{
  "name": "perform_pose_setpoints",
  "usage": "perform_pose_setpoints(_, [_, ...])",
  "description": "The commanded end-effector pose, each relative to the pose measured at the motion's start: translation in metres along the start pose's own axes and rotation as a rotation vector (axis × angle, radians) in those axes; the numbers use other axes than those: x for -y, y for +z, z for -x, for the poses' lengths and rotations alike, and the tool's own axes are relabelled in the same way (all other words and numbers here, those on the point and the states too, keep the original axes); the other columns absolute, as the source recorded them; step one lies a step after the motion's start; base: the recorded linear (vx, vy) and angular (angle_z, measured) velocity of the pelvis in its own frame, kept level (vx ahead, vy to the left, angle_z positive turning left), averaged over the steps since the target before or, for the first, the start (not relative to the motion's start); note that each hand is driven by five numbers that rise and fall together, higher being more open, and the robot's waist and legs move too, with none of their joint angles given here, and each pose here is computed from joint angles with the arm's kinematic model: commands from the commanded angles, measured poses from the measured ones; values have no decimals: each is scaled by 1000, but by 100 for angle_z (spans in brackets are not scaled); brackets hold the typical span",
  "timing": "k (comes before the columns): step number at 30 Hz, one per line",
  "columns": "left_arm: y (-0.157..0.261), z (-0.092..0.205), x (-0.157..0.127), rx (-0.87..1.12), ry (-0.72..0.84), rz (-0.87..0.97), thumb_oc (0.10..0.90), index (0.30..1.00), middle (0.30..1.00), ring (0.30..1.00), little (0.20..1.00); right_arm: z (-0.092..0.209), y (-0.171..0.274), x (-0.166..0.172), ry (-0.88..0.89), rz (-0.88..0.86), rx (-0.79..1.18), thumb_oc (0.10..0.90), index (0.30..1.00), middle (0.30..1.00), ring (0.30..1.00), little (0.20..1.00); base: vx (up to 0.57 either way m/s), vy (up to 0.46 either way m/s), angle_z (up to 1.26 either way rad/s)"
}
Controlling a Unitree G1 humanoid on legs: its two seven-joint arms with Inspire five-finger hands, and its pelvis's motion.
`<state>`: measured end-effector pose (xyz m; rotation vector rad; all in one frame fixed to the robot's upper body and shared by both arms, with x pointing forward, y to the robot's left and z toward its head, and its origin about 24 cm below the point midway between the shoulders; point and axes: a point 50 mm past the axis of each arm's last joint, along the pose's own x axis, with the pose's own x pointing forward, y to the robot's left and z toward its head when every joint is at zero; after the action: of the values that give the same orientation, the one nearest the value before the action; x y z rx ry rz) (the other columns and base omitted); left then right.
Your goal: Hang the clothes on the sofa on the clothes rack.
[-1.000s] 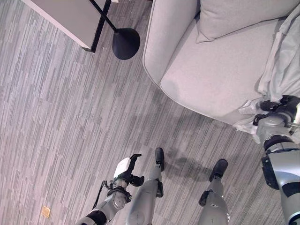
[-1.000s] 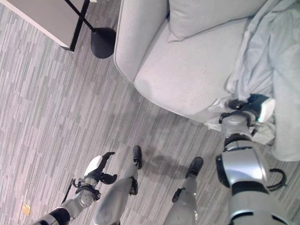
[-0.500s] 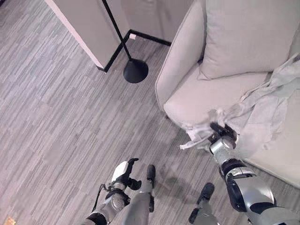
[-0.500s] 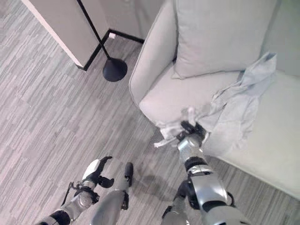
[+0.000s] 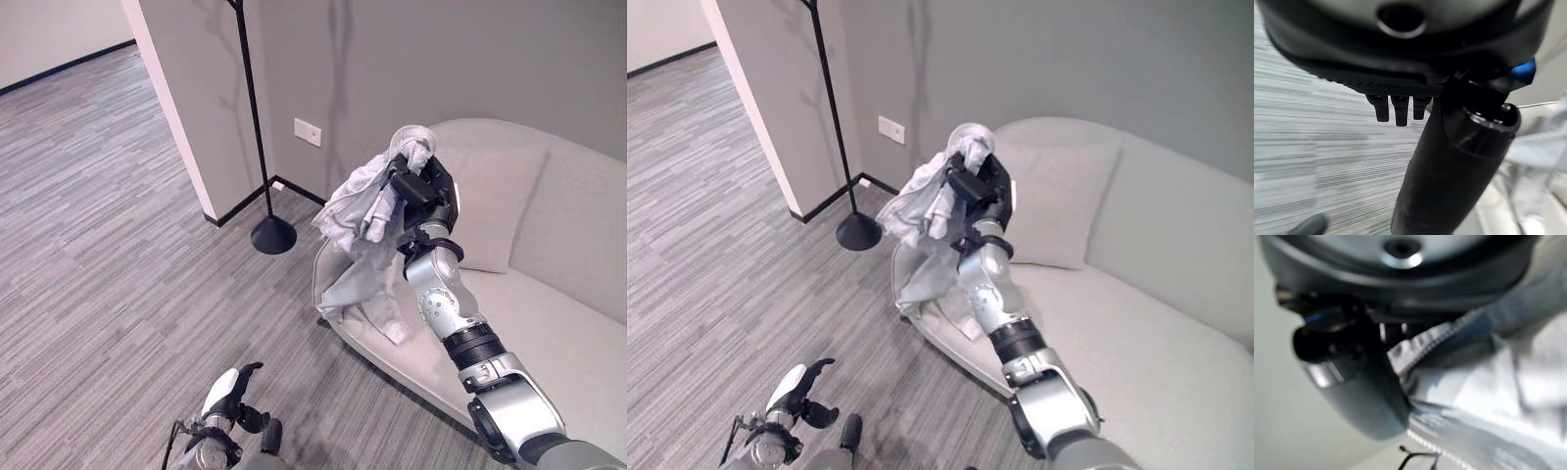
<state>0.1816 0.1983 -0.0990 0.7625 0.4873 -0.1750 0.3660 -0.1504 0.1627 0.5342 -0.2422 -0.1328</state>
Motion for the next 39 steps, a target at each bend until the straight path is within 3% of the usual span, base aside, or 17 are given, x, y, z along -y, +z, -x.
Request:
perform_pose_setpoints(1, [32,-11,-25,184,57,-46,800,900,900,900,900,-7,91,-47,252,-3,384,400,300,300,300,300,-6,11,-15])
perform_pose_setpoints(9, [56,-10,-81,309,336,-48,800,900,900,900,900,8,124,-70,426,-1,477,400,300,300,300,300,-9,7,-19])
perform_pose_setpoints(11, [52,-1,-101,304,497,-37,800,900,900,900,900,16,131,-71,478,-3,489,400,300,300,300,300,1,2,-4])
perform_pose_setpoints(17, [45,11,-123,299,746,-4,800,900,900,900,900,26,148,-72,542,6,536,400,300,300,300,300,4,4,-14])
perform_pose_setpoints(20, [63,-1,-96,328,653,288,800,900,900,900,900,28,161,-82,580,-20,566,400,300,300,300,300,-6,1,-2])
perform_pose_setpoints(23, [84,-8,-74,368,537,387,800,900,900,900,900,31,165,-89,611,-41,577,400,300,300,300,300,-7,-15,-6])
perform_pose_setpoints(25, [120,-13,-47,457,385,466,800,900,900,900,900,34,165,-100,646,-73,574,400,300,300,300,300,5,-9,-2])
perform_pose_setpoints(26, [120,-13,-47,458,385,467,800,900,900,900,900,34,166,-100,646,-72,575,400,300,300,300,300,14,-24,-5])
perform_pose_setpoints(32, [253,-5,-24,851,229,492,800,900,900,900,900,62,129,-128,785,-339,435,400,300,300,300,300,8,-12,-7])
perform_pose_setpoints(35, [272,-2,-18,892,216,483,800,900,900,900,900,70,120,-132,822,-380,399,400,300,300,300,300,0,0,0])
perform_pose_setpoints(36, [275,-2,-17,896,211,484,491,436,436,436,436,72,119,-133,829,-385,396,400,300,300,300,300,0,0,0])
perform_pose_setpoints(37, [276,-3,-12,882,190,491,400,300,300,300,300,72,119,-133,834,-394,394,400,300,300,300,300,0,0,0])
perform_pose_setpoints(39, [277,-4,-11,875,180,503,400,300,300,300,300,73,118,-133,835,-402,389,400,300,300,300,300,0,0,0])
